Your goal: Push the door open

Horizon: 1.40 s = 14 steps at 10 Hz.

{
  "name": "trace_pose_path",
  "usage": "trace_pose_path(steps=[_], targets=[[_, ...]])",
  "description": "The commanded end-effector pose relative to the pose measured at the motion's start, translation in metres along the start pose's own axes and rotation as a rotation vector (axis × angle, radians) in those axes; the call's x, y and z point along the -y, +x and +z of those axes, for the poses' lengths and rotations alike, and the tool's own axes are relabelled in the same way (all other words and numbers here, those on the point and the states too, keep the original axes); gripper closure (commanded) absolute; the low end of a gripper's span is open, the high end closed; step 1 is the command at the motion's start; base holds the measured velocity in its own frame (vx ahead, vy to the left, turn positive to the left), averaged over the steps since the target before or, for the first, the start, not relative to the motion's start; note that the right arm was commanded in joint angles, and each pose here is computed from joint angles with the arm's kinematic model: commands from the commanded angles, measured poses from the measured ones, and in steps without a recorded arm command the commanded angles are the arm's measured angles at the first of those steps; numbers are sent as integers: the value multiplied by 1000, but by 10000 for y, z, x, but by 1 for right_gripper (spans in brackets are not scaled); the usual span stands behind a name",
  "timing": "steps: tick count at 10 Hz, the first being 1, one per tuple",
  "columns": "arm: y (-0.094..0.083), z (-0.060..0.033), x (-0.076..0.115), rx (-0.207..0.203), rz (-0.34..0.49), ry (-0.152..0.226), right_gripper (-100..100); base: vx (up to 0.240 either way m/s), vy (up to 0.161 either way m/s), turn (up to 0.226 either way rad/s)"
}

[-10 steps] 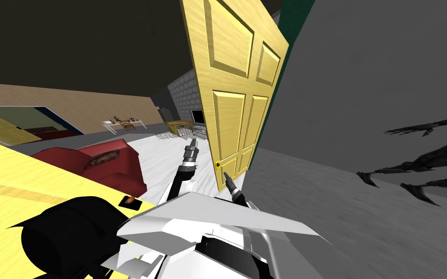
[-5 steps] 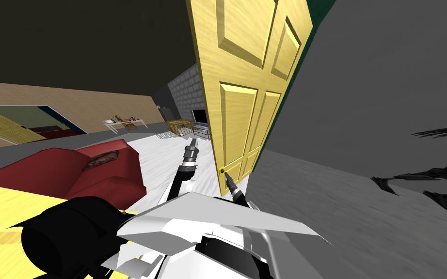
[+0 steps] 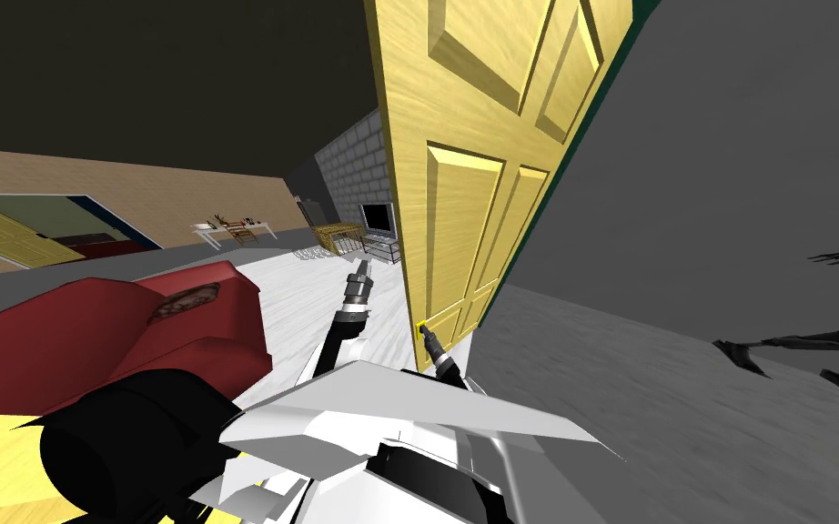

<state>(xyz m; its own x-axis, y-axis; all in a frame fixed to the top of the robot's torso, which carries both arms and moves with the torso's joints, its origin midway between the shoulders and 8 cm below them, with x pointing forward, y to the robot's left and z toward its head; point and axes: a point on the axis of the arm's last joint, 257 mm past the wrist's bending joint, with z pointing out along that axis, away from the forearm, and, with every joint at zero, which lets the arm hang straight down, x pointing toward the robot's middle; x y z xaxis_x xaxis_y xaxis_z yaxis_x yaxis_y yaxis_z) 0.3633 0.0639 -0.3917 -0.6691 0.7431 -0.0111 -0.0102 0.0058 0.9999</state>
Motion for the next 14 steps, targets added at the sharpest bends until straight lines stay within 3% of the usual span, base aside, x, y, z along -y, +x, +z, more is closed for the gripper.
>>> trace_pose_path(steps=[1,5,14], targets=[[-1,-2,4,0,0,1,100,-15,-19,14],[-1,-2,4,0,0,1,100,-7,-7,-1],[-681,-116,93,134,-31,26,100,100,156,-36]])
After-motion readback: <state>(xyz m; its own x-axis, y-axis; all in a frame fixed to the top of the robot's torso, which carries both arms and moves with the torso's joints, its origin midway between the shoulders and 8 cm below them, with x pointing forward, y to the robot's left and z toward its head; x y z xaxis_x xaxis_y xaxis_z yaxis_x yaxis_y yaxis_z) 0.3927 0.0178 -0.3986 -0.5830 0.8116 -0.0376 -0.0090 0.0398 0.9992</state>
